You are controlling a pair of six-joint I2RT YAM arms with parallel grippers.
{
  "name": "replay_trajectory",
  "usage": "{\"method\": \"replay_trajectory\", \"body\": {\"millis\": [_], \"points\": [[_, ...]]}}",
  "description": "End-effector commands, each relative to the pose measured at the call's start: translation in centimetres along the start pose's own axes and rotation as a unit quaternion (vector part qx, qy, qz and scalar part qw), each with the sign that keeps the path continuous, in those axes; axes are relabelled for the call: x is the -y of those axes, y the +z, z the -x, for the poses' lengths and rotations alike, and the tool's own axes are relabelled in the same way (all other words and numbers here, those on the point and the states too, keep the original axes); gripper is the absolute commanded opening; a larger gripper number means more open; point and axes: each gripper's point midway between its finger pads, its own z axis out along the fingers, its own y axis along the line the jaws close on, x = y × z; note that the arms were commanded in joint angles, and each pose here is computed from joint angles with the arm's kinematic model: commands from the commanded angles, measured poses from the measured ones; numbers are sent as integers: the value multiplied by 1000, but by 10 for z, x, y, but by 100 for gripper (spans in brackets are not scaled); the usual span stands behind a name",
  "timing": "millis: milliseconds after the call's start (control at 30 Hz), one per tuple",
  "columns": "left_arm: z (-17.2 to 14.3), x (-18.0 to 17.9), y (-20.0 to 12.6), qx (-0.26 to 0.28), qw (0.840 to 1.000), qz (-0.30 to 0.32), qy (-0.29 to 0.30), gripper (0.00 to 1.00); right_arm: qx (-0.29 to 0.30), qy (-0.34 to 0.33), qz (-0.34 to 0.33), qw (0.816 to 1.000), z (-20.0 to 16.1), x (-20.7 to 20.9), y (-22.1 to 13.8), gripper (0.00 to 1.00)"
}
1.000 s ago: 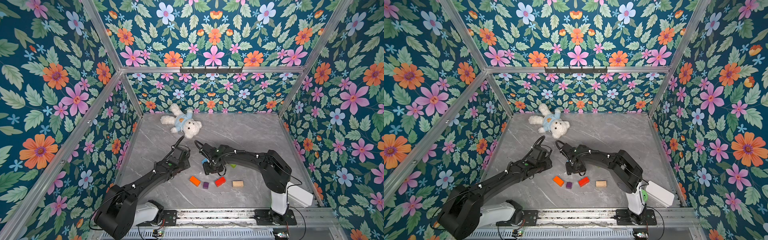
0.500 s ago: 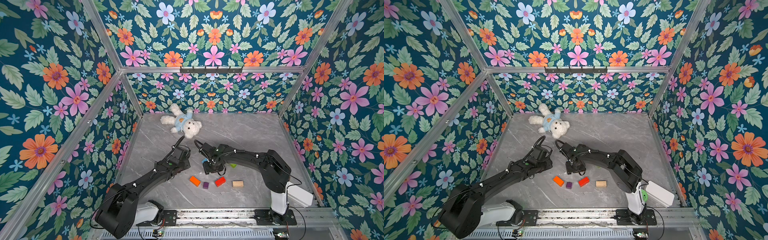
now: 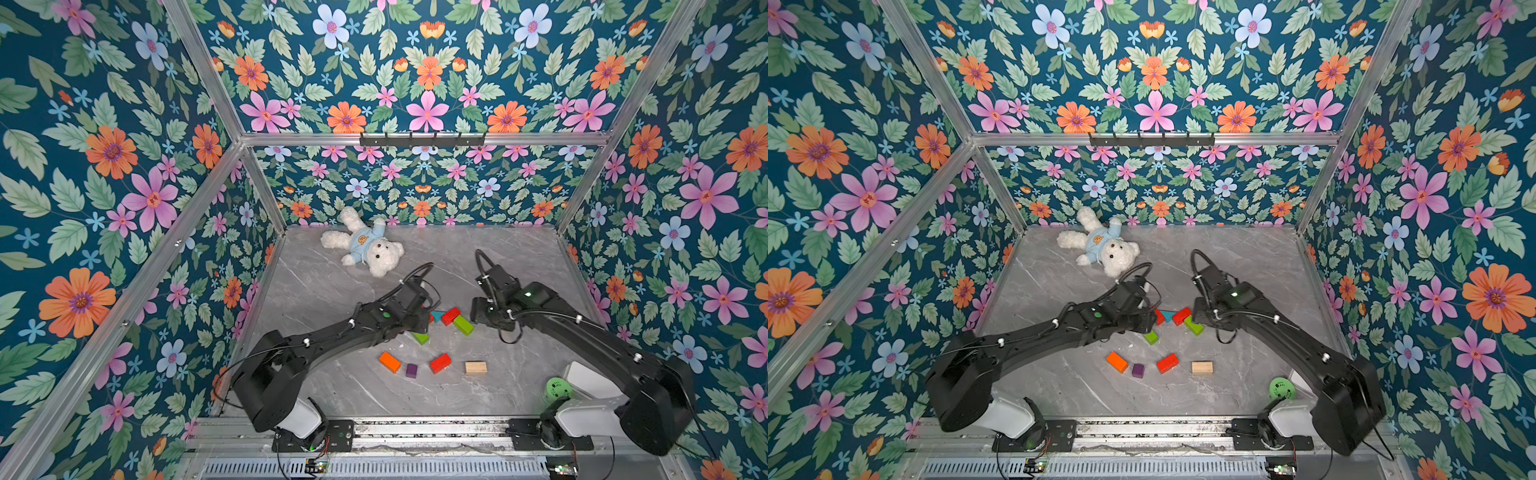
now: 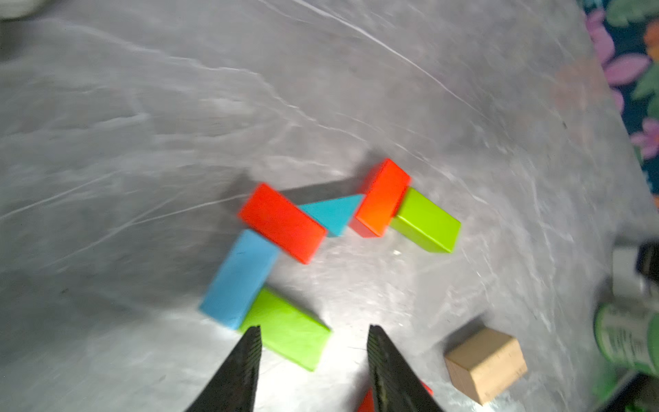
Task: Assemble a heart with building blocks
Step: Pick up the building block from the center of the board.
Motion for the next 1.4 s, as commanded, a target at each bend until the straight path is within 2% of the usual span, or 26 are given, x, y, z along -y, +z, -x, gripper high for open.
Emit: {"method": "replay_trajectory", "body": {"millis": [0,100,267,367,533,633,767,900,1367], "points": [[-17,36,17,-33,993,-23,115,51,1,82,9,997,-3,31,-11,72],[-37,63,32,-63,982,-31,174,51,2,98,-3,995,-6,50,-19,73],[-67,101,41,-96,964,-64,240,53,-4,104,-25,994,-16,66,-20,73],[-81,112,47,-109,954,-75,269,59,-2,110,-18,994,-17,67,-21,74],[-96,127,58,-139,936,-92,309,61,1,109,-20,994,-20,71,-26,75],[-95,127,65,-141,933,-80,321,61,4,110,-19,994,-22,73,-28,75],[-96,130,68,-148,930,-84,325,56,5,112,-19,993,-25,76,-29,75],[-102,138,61,-156,923,-96,339,57,3,114,-20,993,-26,78,-28,75],[-96,150,60,-140,919,-96,356,57,3,112,-12,994,-28,77,-29,75]]}}
